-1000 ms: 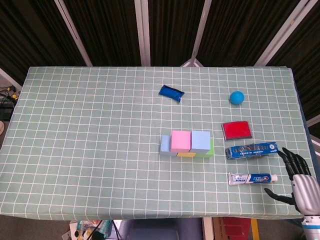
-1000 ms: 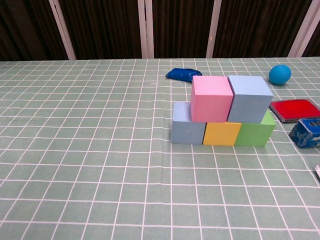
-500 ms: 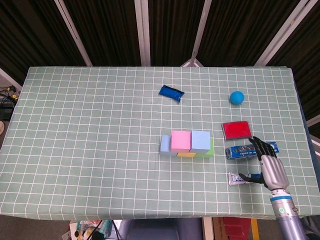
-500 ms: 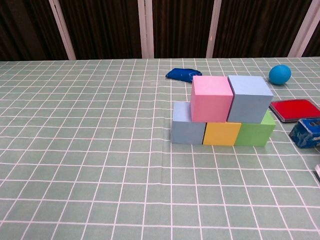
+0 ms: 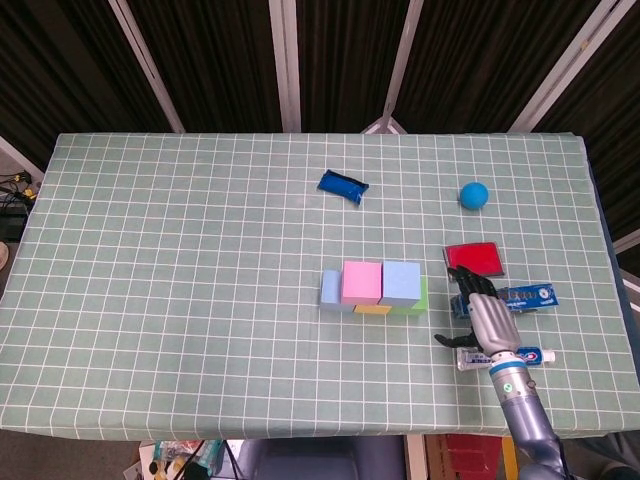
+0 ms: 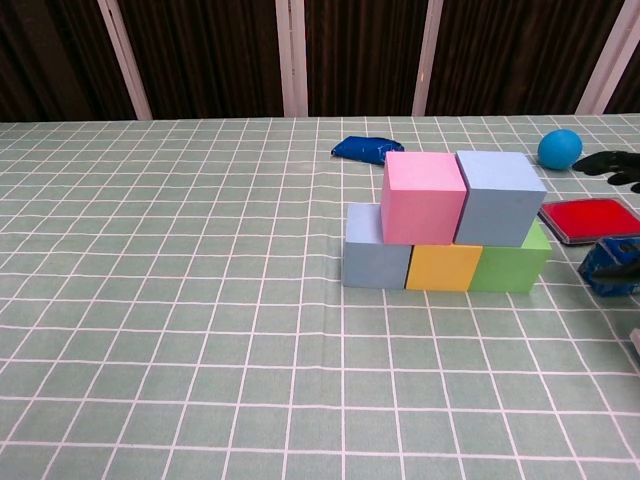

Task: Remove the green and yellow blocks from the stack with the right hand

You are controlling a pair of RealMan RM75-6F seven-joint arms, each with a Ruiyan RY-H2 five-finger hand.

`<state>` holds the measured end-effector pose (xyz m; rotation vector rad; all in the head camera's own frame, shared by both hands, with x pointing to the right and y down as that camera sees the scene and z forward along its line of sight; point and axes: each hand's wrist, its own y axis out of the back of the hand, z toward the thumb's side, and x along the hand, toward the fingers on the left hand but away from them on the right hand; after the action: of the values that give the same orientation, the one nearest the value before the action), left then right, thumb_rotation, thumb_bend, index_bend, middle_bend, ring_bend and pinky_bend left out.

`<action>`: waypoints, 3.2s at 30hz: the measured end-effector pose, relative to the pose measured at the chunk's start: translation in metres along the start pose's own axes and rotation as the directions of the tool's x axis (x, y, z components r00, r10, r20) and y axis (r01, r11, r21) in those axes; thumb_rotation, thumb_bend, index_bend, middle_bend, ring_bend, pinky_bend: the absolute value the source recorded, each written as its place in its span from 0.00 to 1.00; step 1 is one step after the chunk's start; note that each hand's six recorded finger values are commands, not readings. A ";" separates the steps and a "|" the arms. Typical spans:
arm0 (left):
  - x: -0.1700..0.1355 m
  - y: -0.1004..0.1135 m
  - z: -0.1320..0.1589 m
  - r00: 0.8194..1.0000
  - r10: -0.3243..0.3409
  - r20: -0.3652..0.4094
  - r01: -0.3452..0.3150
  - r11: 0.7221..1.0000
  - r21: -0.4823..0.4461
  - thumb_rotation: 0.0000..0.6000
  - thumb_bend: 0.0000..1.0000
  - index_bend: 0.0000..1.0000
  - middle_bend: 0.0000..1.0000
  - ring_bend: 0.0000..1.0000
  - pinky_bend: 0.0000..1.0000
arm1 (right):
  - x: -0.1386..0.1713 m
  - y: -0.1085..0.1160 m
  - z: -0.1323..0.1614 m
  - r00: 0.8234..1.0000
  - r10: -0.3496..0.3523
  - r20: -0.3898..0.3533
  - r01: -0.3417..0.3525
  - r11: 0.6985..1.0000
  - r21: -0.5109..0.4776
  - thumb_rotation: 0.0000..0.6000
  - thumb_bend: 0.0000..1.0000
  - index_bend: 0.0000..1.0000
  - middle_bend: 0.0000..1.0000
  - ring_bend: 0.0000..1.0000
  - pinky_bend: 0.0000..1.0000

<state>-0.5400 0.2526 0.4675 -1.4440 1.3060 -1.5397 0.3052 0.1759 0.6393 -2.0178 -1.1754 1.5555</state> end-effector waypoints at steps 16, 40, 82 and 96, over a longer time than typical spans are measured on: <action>0.007 0.003 -0.007 0.999 0.015 -0.045 -0.015 1.000 -0.010 1.00 0.26 0.08 0.00 0.00 0.00 | -0.042 -0.024 0.029 1.000 -0.003 0.000 0.003 1.000 0.017 1.00 0.12 0.10 0.15 0.00 0.00; 0.011 0.002 -0.008 0.998 0.014 -0.060 -0.015 1.000 -0.005 1.00 0.26 0.11 0.00 0.00 0.00 | -0.065 -0.041 0.021 0.996 -0.085 0.026 0.085 0.996 0.026 1.00 0.12 0.69 0.48 0.25 0.00; 0.015 -0.002 -0.007 0.997 0.003 -0.072 -0.002 1.000 0.003 1.00 0.26 0.13 0.00 0.00 0.00 | -0.146 0.066 0.052 0.890 -0.456 0.005 0.418 0.819 0.394 1.00 0.12 0.69 0.48 0.25 0.00; 0.014 -0.004 -0.004 0.998 -0.002 -0.063 0.002 1.000 0.007 1.00 0.26 0.13 0.00 0.00 0.00 | -0.142 0.111 -0.017 0.848 -0.527 0.054 0.438 0.754 0.489 1.00 0.12 0.69 0.47 0.25 0.00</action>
<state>-0.5460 0.2411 0.4760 -1.4031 1.3344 -1.6012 0.3568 0.0037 0.6597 -1.1560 -1.1377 1.5771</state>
